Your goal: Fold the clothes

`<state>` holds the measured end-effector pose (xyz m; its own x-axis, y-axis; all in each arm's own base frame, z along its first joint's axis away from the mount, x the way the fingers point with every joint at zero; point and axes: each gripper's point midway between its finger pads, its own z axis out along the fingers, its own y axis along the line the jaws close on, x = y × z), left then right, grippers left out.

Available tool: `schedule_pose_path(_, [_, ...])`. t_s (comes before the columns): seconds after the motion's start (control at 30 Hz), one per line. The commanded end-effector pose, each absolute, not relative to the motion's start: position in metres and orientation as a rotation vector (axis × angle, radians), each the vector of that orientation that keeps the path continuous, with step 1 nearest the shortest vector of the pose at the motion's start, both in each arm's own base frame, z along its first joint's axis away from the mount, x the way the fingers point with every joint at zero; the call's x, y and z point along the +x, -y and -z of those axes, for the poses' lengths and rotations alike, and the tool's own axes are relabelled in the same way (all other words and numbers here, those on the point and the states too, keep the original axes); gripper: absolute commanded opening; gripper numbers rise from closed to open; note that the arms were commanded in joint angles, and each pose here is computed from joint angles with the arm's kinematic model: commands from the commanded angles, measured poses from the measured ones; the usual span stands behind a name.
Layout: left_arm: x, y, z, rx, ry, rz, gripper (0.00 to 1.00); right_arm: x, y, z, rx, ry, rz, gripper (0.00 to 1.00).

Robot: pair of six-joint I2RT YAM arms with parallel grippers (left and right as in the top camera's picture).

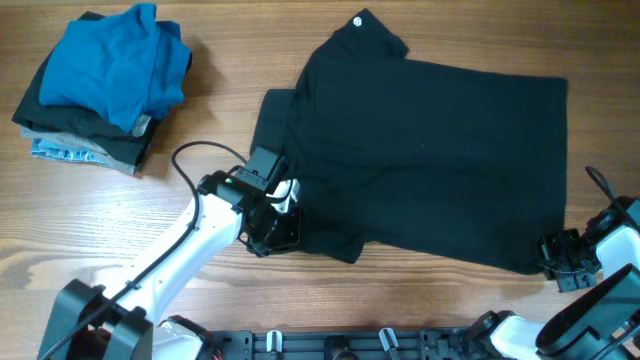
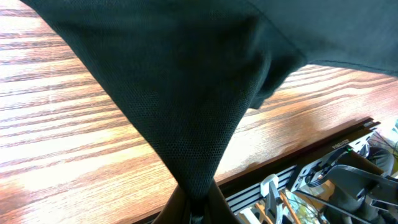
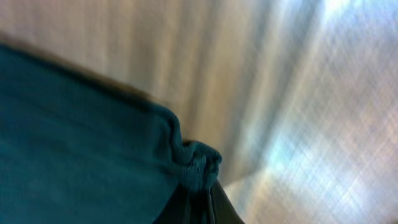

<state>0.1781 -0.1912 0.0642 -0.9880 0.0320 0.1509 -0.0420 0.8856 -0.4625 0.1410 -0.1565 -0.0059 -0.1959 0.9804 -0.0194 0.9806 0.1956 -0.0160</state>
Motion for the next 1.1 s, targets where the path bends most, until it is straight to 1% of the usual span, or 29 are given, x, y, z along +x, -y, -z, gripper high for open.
schedule_pose_path(0.0, [0.192,0.194,-0.089,-0.041,2.986,-0.787,0.04,0.141,0.150,-0.018,2.046,-2.498,-0.028,0.04])
schedule_pose_path(0.07, [0.203,0.199,-0.107,-0.069,3.035,-0.853,0.04,0.147,0.156,-0.039,2.032,-2.516,-0.039,0.04])
schedule_pose_path(0.1, [0.213,0.204,-0.119,-0.091,3.069,-0.904,0.04,0.157,0.159,-0.048,1.963,-2.532,-0.080,0.04])
schedule_pose_path(0.2, [0.248,0.216,-0.138,-0.145,3.202,-1.019,0.04,0.190,0.158,-0.055,1.824,-2.483,-0.277,0.04])
schedule_pose_path(0.27, [0.271,0.207,-0.138,-0.114,3.344,-0.931,0.04,0.235,0.157,-0.067,1.521,-2.430,-0.503,0.04])
schedule_pose_path(0.33, [0.301,0.200,-0.148,-0.078,3.514,-0.885,0.04,0.247,0.168,-0.070,1.559,-2.338,-0.494,0.04])
schedule_pose_path(0.4, [0.317,0.201,-0.155,-0.063,3.587,-0.900,0.04,0.254,0.177,-0.072,1.595,-2.274,-0.476,0.04])
schedule_pose_path(0.47, [0.330,0.206,-0.160,-0.064,3.626,-0.950,0.04,0.251,0.185,-0.069,1.713,-2.210,-0.426,0.04])
schedule_pose_path(0.5, [0.336,0.209,-0.164,-0.069,3.644,-0.983,0.04,0.252,0.187,-0.070,1.726,-2.194,-0.418,0.04])
schedule_pose_path(0.57, [0.346,0.209,-0.167,-0.054,3.686,-0.990,0.04,0.257,0.192,-0.072,1.686,-2.183,-0.417,0.04])
schedule_pose_path(0.63, [0.357,0.207,-0.166,-0.021,3.735,-0.958,0.04,0.266,0.197,-0.076,1.588,-2.193,-0.409,0.04])
schedule_pose_path(0.8, [0.375,0.195,-0.152,0.066,3.759,-0.897,0.04,0.282,0.199,-0.081,1.505,-2.182,-0.393,0.04])
schedule_pose_path(0.9, [0.394,0.197,-0.153,0.089,3.797,-0.957,0.04,0.298,0.191,-0.085,1.426,-2.192,-0.395,0.08])
schedule_pose_path(0.93, [0.399,0.199,-0.150,0.093,3.804,-0.968,0.04,0.305,0.190,-0.087,1.397,-2.190,-0.391,0.13])
schedule_pose_path(0.97, [0.402,0.199,-0.147,0.096,3.806,-0.971,0.04,0.308,0.189,-0.087,1.388,-2.190,-0.371,0.14])
schedule_pose_path(1.07, [0.416,0.202,-0.137,0.109,3.821,-0.991,0.04,0.310,0.193,-0.087,1.429,-2.160,-0.329,0.14])
